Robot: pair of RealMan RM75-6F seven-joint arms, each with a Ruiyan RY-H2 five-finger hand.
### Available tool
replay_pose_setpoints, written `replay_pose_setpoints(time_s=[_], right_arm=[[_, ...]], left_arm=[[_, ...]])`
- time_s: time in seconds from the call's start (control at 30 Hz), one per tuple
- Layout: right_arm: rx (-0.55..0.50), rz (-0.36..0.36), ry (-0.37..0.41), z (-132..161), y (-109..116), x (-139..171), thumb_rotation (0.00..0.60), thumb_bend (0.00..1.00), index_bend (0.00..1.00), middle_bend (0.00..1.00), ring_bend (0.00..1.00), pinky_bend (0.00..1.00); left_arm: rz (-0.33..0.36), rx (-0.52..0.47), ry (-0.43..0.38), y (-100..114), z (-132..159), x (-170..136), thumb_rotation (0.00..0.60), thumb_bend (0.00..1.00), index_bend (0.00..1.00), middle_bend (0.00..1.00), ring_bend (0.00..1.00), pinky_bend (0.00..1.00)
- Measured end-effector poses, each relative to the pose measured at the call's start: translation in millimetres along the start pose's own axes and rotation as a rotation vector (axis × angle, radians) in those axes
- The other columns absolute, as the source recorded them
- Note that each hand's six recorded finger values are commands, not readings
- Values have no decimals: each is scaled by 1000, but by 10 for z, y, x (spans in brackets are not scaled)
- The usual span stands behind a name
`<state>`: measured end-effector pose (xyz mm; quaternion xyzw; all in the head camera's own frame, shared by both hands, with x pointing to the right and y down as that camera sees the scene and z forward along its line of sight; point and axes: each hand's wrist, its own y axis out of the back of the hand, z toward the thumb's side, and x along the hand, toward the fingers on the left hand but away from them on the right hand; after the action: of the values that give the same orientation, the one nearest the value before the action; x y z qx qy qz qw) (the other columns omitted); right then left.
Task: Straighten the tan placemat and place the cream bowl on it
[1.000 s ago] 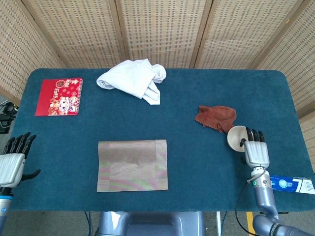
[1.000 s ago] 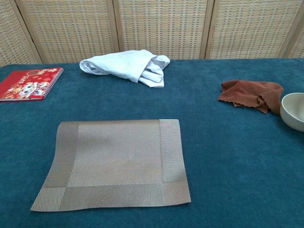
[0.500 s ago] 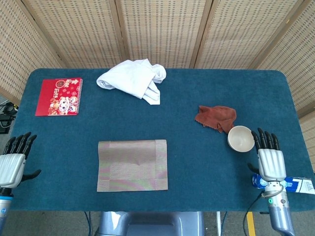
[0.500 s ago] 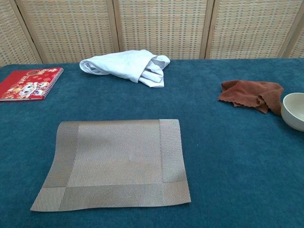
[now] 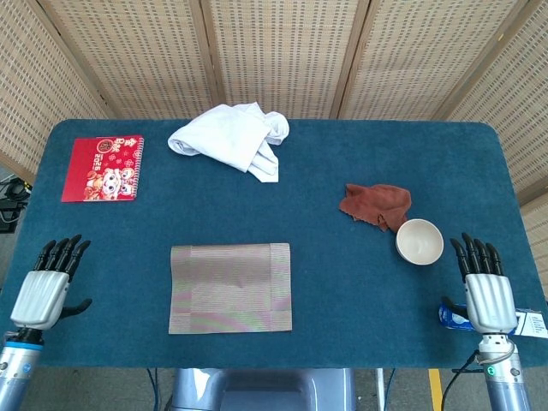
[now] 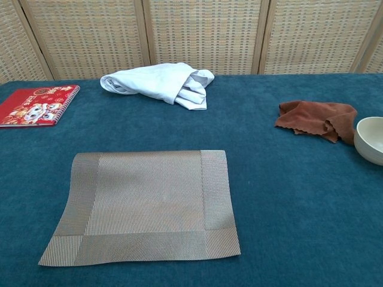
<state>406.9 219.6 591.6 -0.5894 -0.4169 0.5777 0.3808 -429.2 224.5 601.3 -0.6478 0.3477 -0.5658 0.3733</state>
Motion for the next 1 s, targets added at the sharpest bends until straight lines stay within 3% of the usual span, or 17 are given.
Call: replay_pose_setpoints(time_s=[0.37,0.63,1.0], right_arm=[[-24,2,8,20,-5,-6,600,237,53,0,0,28],[-38,2,14,15,-2,-12,600,237,55,0,0,29],[-50,-6,13,11,20,-9,600,237,56,0,0,29]], left_arm=[[-86,32,-185,-516,609,-18,600,25,0,0,0,0],[-133,67,-310,-846,1088,-82,600,88,51,0,0,0],[-164,102,-348,-1000,1255,-132,600,90,64,0,0,0]])
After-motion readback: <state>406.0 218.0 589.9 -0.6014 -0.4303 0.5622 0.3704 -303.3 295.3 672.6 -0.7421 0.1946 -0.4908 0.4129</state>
